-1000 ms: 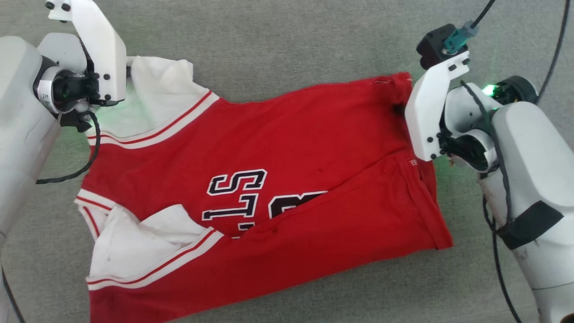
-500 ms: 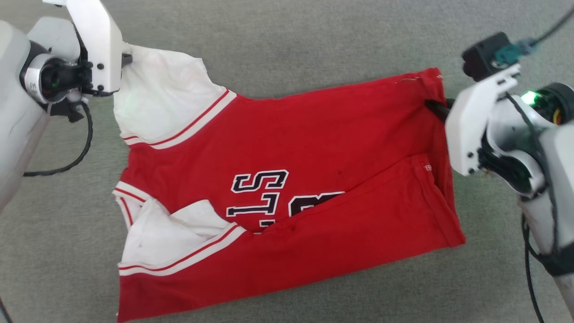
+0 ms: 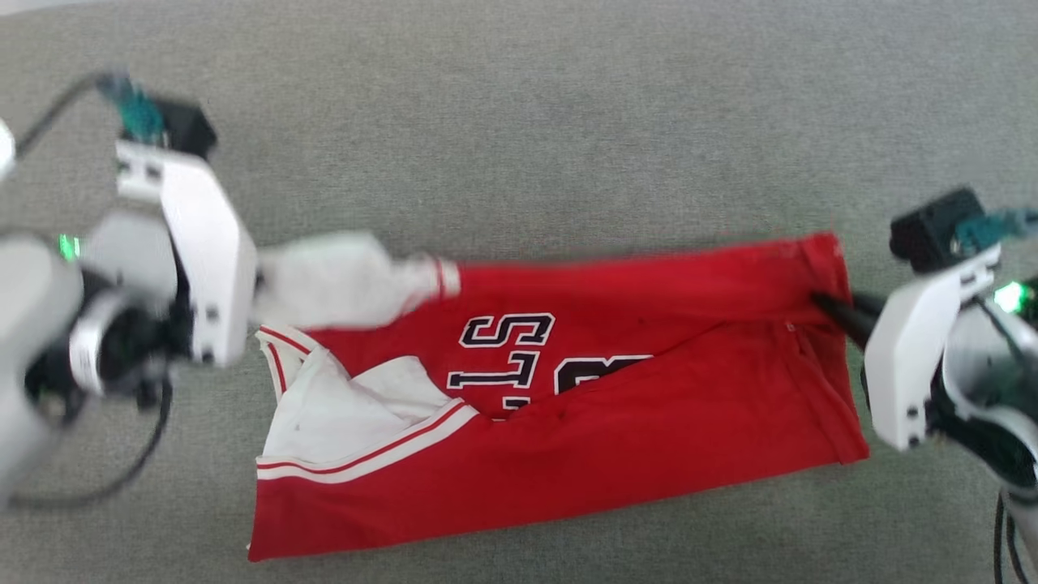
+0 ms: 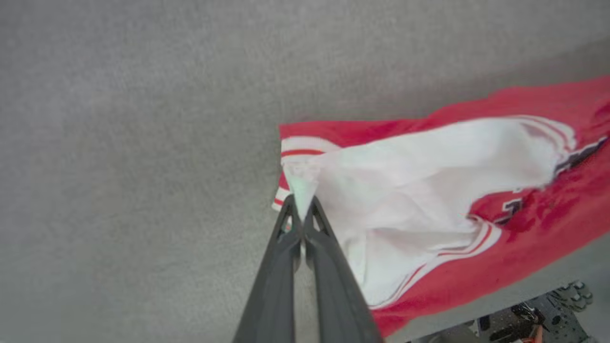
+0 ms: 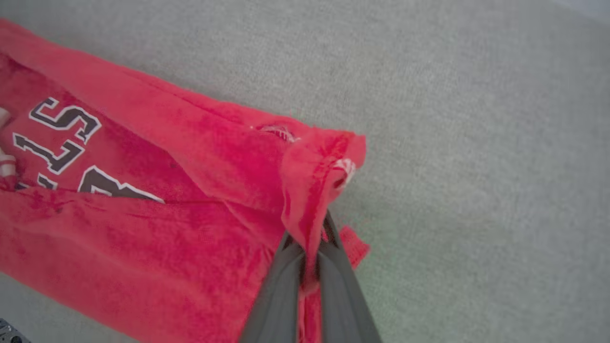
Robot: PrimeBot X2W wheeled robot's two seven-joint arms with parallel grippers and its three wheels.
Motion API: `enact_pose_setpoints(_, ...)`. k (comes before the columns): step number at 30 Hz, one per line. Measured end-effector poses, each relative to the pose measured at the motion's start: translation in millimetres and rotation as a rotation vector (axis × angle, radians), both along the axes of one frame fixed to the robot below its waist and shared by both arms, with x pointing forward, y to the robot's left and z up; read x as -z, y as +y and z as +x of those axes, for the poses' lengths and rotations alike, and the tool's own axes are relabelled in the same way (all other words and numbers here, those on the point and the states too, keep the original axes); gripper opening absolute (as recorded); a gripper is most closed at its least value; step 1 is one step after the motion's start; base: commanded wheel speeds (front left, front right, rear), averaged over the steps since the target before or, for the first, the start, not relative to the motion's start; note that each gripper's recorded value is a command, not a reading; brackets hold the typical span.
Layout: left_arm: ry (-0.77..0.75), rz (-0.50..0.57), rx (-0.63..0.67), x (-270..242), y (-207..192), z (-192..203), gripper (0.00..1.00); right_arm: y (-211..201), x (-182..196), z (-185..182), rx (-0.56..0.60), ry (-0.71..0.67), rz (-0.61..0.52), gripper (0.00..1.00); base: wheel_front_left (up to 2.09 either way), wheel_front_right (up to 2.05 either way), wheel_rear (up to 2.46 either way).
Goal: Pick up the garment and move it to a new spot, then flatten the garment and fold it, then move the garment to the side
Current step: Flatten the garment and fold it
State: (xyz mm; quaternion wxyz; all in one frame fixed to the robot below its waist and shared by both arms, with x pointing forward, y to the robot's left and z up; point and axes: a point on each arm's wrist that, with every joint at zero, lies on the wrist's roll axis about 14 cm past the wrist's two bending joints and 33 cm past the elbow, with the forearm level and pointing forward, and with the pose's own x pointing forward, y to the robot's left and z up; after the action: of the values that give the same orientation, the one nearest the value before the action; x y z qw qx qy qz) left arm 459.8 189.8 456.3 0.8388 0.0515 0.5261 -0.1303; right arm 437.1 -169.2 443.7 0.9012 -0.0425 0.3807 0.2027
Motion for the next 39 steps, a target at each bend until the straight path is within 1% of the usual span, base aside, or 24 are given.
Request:
enact_pose_setpoints(5,0.113,-0.019,-0.015,20.1,-6.1,-50.6,0.00,-4.6,22.5,-25.4,0.012,0.091,0.001,0.00,0.00,0.00,0.00)
enact_pose_setpoints(9,0.207,-0.055,-0.041,41.8,-12.9,-81.1,0.00,-6.6,41.6,-37.2,0.044,0.160,0.017,0.00,0.00,0.00,0.00)
enact_pose_setpoints(10,0.228,-0.057,-0.039,47.9,-14.0,-87.6,0.00,-5.4,45.7,-39.1,0.053,0.176,0.026,0.05,0.00,0.00,0.00)
enact_pose_setpoints(11,0.231,-0.067,-0.040,51.8,-16.1,-89.4,0.00,-6.2,49.1,-39.8,0.063,0.184,0.026,0.05,0.00,0.00,0.00)
enact_pose_setpoints(12,0.220,-0.085,-0.056,53.7,-18.0,-86.7,0.00,-6.9,51.0,-39.1,0.074,0.185,0.029,0.33,0.00,0.00,0.00)
enact_pose_setpoints(13,0.212,-0.094,-0.054,55.1,-19.5,-85.3,0.00,-7.6,52.5,-38.8,0.082,0.189,0.030,0.33,0.00,0.00,0.00)
enact_pose_setpoints(14,0.198,-0.100,-0.053,55.7,-19.5,-82.8,0.42,-7.6,53.1,-38.1,0.089,0.193,0.033,1.00,0.00,0.00,0.00)
enact_pose_setpoints(15,0.175,-0.106,-0.060,55.5,-18.5,-79.1,0.42,-7.6,52.0,-37.3,0.095,0.193,0.039,1.00,0.00,0.00,0.00)
enact_pose_setpoints(16,0.151,-0.108,-0.074,54.8,-15.8,-74.8,0.98,-6.0,51.0,-37.4,0.096,0.193,0.045,1.00,0.00,0.00,0.00)
enact_pose_setpoints(17,0.125,-0.117,-0.079,52.9,-15.1,-70.5,1.00,-5.5,50.2,-37.6,0.101,0.198,0.052,1.00,0.00,0.00,0.00)
enact_pose_setpoints(21,0.042,-0.153,-0.096,44.7,-16.2,-58.9,1.00,-8.9,44.4,-36.3,0.117,0.198,0.061,1.00,0.00,0.00,0.00)
enact_pose_setpoints(25,-0.099,-0.191,-0.112,31.2,-14.4,-44.6,1.00,-14.5,39.8,-35.6,0.149,0.208,0.076,1.00,0.00,0.00,0.00)
enact_pose_setpoints(29,-0.284,-0.213,-0.133,13.0,-7.8,-28.1,1.00,-16.2,45.5,-37.8,0.166,0.247,0.080,1.00,0.00,0.00,0.00)
enact_pose_setpoints(35,-0.490,-0.220,-0.188,1.2,10.9,-23.0,1.00,-6.3,59.7,-37.7,0.144,0.320,0.092,1.00,0.00,0.00,0.00)
enact_pose_setpoints(39,-0.616,-0.241,-0.252,-4.9,24.3,-24.4,1.00,1.8,72.0,-36.1,0.128,0.375,0.102,1.00,0.00,0.00,0.00)
